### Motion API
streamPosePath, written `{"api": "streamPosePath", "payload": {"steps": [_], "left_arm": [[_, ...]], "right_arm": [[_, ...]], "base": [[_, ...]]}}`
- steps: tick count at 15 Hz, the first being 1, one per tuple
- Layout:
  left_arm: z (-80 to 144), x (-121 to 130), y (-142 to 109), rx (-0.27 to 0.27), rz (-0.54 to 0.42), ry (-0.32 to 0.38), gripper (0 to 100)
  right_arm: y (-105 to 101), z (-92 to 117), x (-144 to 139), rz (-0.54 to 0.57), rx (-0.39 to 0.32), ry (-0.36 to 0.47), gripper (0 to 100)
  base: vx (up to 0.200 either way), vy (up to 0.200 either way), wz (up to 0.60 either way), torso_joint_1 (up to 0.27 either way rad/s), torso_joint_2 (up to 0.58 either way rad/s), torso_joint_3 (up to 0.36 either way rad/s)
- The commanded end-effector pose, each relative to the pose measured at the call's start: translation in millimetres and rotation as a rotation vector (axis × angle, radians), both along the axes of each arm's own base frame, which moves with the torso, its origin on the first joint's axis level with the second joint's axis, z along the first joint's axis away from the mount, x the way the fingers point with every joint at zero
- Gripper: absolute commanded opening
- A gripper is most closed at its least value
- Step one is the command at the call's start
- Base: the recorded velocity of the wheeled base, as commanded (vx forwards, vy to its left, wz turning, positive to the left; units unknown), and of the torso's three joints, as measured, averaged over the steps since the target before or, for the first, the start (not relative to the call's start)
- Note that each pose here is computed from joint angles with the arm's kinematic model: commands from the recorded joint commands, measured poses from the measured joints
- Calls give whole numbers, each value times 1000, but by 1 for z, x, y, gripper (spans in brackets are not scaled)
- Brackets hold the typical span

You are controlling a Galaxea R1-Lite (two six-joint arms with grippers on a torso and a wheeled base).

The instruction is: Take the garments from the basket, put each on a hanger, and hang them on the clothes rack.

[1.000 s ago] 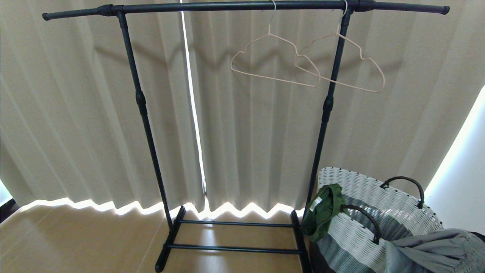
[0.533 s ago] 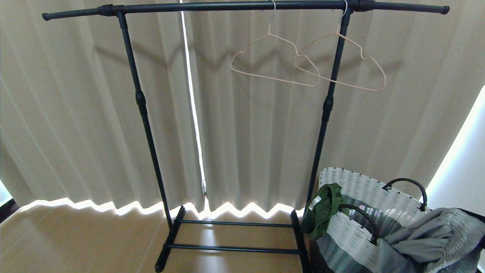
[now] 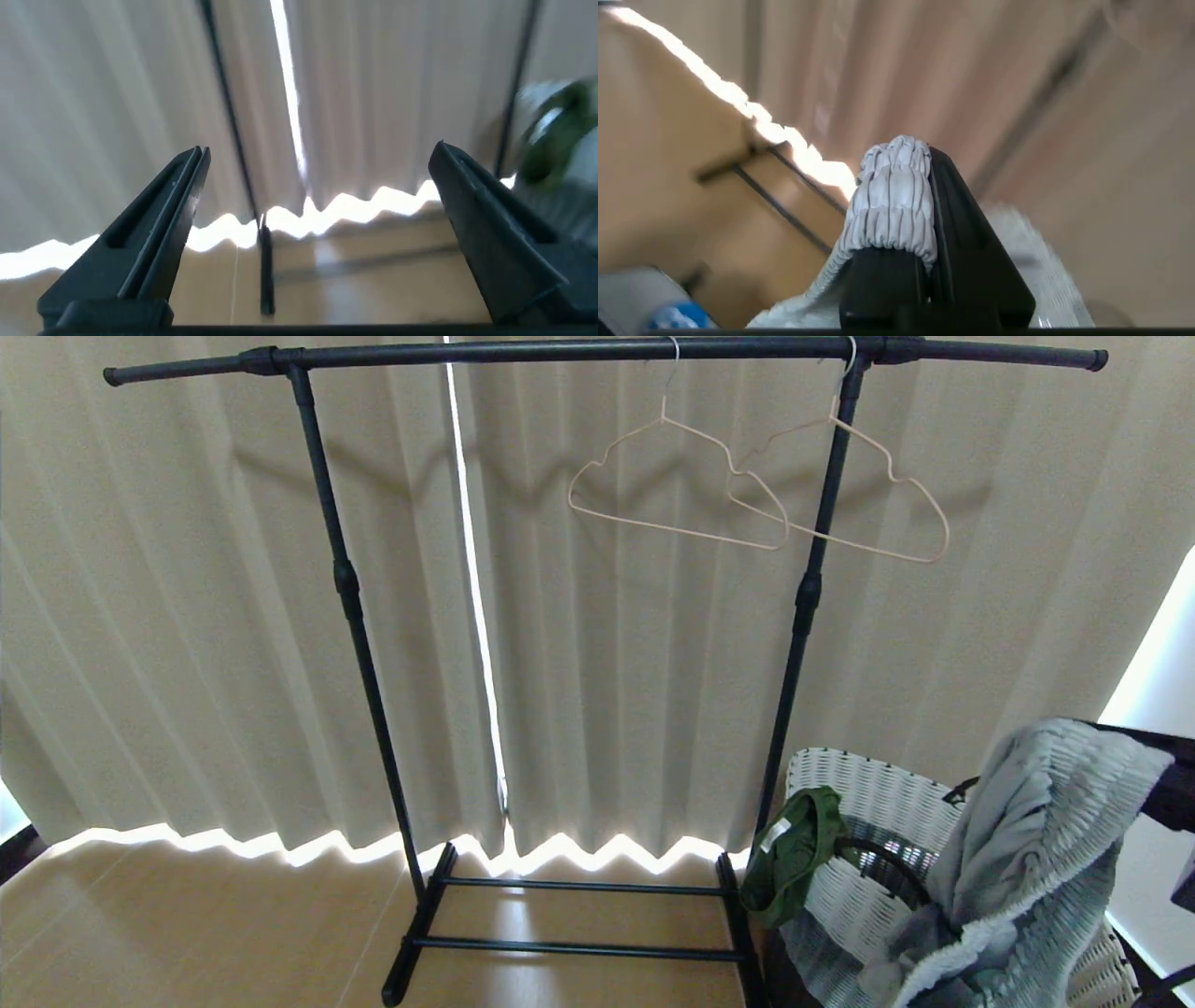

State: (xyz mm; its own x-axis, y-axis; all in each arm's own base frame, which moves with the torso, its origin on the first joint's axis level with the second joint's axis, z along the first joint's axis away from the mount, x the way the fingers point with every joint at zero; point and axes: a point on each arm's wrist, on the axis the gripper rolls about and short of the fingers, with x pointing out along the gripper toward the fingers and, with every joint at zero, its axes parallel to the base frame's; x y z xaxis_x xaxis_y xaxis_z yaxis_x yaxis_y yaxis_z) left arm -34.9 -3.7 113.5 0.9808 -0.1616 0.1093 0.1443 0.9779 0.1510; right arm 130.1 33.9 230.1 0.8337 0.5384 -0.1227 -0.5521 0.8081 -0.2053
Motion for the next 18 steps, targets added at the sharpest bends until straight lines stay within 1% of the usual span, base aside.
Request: {"api": "streamPosePath", "payload": {"steps": [1,2,3,4,5,6,7,8,9,10,11,13,14,15,18], "left_arm": [[42,2,-1,6,-46,-9,100],[80,21,-2,8,-90,48,100],[102,40,-2,6,-115,97,100],[117,63,-3,6,-124,156,100],[125,88,-5,3,-163,216,100],[129,108,-12,3,-248,257,100],[130,116,-17,1,-290,277,100],[133,141,-39,-12,-410,316,100],[133,149,-49,-4,-442,327,100],[130,160,-69,18,-498,350,100],[119,173,-101,43,-567,390,100],[105,178,-146,36,-704,432,100],[105,178,-146,36,-704,432,100],[91,183,-175,39,-773,452,100],[64,196,-210,56,-816,474,100]], "right_arm": [[17,15,18,83,14,2,0],[28,22,32,118,15,0,0],[33,23,41,129,12,11,0],[37,23,47,139,11,17,0],[41,27,49,154,15,10,0],[47,30,47,181,36,21,0],[49,32,46,194,53,29,0],[58,39,44,229,115,57,0],[61,40,45,243,129,66,0],[66,43,48,257,143,66,0],[70,48,54,261,149,59,0],[77,59,55,289,162,32,0],[77,59,55,289,162,32,0],[81,64,53,310,182,29,0],[87,68,51,339,227,59,0]], "base": [[0,0,0,0,0,0],[0,0,0,0,0,0],[0,0,0,0,0,0],[0,0,0,0,0,0],[0,0,0,0,0,0],[0,0,0,0,0,0],[0,0,0,0,0,0],[0,0,0,0,0,0],[0,0,0,0,0,0],[0,0,0,0,0,0],[0,0,0,0,0,0],[0,0,0,0,0,0],[0,0,0,0,0,0],[0,0,0,0,0,0],[0,0,0,0,0,0]]}}
